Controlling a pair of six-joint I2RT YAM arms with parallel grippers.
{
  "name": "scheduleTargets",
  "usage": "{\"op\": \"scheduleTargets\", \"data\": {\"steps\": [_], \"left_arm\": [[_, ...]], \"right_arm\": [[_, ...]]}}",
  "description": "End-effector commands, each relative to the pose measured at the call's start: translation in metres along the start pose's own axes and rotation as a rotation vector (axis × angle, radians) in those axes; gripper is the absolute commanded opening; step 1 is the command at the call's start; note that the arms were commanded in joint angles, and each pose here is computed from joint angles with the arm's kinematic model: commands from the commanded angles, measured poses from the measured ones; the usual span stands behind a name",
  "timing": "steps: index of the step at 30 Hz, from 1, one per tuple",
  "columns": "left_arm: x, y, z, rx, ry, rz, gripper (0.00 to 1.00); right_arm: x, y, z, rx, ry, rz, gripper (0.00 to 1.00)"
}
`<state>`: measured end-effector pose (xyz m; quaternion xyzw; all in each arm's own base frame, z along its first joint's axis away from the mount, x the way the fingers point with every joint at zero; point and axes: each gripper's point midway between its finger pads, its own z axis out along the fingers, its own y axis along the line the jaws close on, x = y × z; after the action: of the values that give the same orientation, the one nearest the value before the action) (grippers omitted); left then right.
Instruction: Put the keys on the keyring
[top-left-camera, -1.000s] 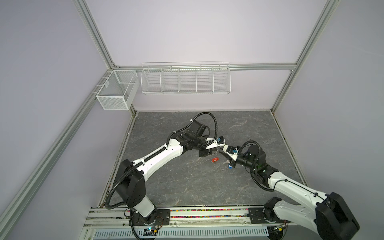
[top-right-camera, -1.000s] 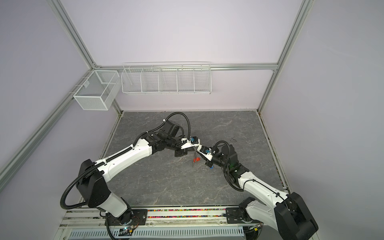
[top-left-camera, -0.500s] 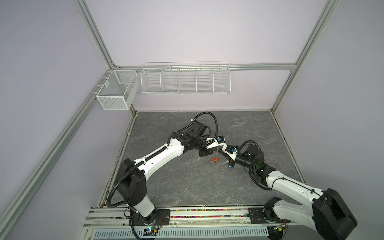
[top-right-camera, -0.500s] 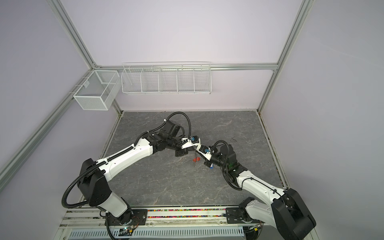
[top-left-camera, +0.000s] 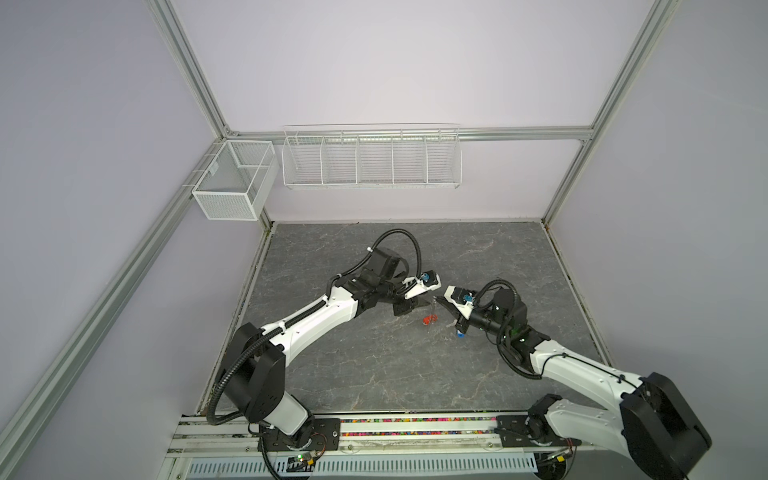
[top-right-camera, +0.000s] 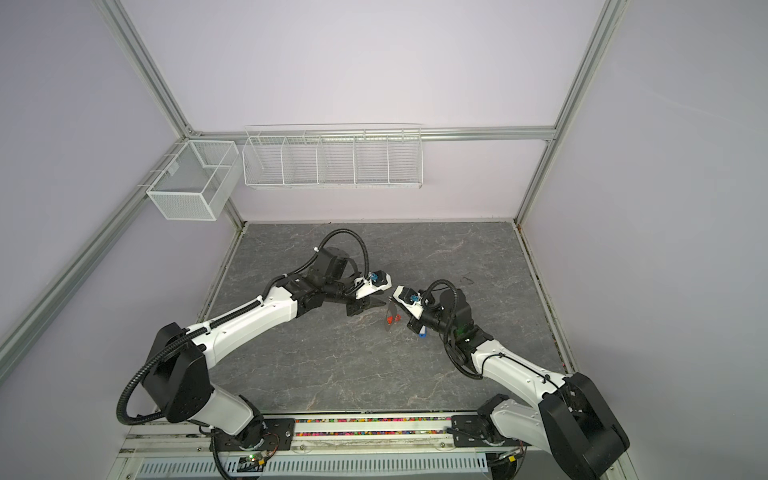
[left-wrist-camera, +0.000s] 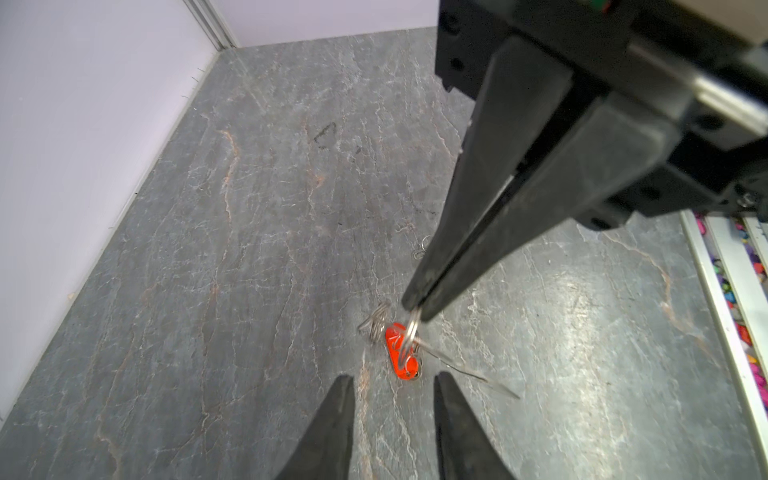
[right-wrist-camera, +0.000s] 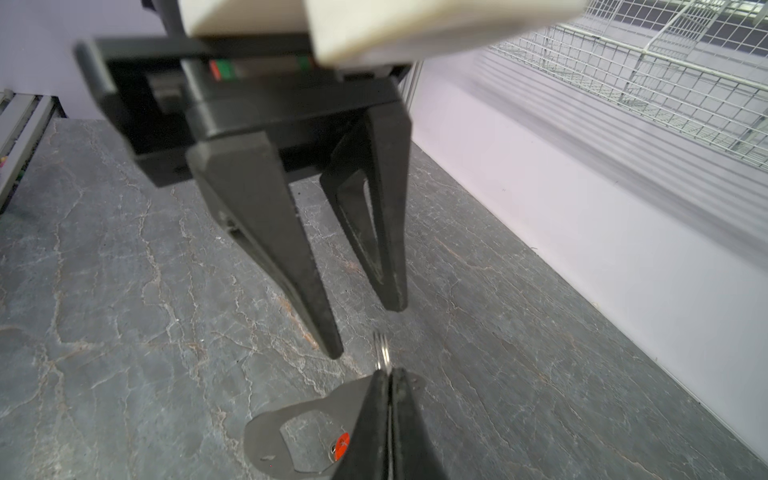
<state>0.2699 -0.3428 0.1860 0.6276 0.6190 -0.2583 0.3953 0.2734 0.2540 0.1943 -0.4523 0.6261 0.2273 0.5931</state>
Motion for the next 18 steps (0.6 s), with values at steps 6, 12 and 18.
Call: {"op": "scheduleTargets", "data": {"steps": [6,12,18], "left_arm": [[-0.018,0.001,-0.005,0.016,-0.281,-0.016,0.33],[-0.017,-0.005,0.002,0.064,-0.371,-0.036,0.32],[-0.022,-0.007,0.006,0.093,-0.436,-0.067,0.31]], "right_arm": [[-0.009,0.0,-0.002,-0.011,-0.09,0.031,0.07],[-0.017,0.001,-0.002,-0.032,-0.138,0.045,0.07],[-0.015,0.006,-0.001,-0.075,-0.139,0.056,0.07]]}}
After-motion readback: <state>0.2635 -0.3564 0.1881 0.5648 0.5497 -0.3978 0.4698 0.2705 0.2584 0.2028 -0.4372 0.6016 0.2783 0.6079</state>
